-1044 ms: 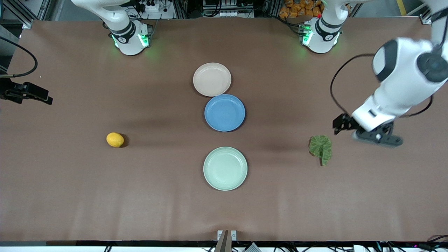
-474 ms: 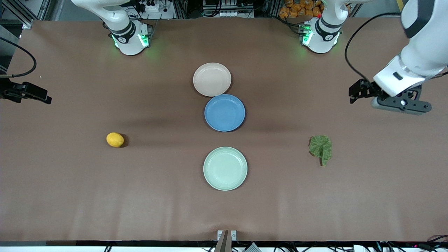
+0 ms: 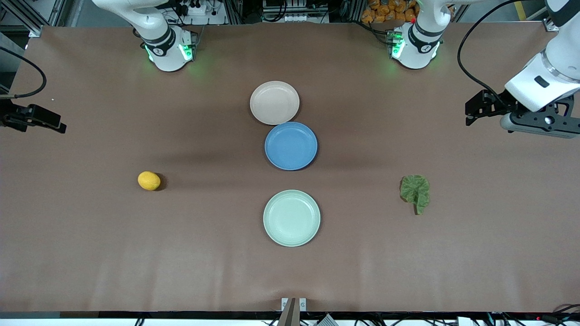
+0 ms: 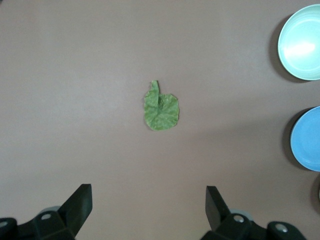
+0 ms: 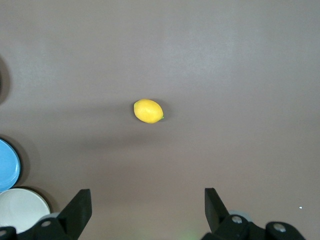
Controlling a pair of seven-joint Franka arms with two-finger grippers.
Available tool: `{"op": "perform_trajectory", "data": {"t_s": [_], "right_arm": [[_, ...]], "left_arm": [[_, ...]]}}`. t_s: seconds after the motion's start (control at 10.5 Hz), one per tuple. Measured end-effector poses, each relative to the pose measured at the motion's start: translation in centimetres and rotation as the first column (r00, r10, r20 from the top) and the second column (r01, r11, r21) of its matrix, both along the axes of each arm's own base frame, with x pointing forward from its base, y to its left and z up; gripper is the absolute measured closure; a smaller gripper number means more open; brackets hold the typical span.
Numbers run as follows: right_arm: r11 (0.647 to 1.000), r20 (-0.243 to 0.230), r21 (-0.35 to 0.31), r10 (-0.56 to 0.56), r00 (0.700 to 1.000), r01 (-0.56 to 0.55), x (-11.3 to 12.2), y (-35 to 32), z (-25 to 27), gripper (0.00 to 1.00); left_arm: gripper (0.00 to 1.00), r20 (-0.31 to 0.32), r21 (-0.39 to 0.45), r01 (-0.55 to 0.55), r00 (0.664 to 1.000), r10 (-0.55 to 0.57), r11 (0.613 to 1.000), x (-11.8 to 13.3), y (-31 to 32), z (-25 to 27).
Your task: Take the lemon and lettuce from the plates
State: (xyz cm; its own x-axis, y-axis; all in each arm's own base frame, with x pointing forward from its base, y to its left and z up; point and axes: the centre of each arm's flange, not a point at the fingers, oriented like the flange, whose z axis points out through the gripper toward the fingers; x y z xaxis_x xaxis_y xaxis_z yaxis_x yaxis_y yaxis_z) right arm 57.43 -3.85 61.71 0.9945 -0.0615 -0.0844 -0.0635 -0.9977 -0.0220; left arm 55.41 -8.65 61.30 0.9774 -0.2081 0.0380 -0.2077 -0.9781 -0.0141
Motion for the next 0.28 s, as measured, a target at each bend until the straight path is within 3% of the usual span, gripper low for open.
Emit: {"op": "perform_trajectory", "data": {"t_s": [0.28], "right_arm": [[1.0, 0.004, 0.002, -0.001, 1.0, 0.001, -0.53, -0.07, 0.74, 0.0]], "left_arm": [[0.0, 0.017, -0.003, 0.0, 1.0, 0.0, 1.0, 0.16, -0.01, 0.89]]}}
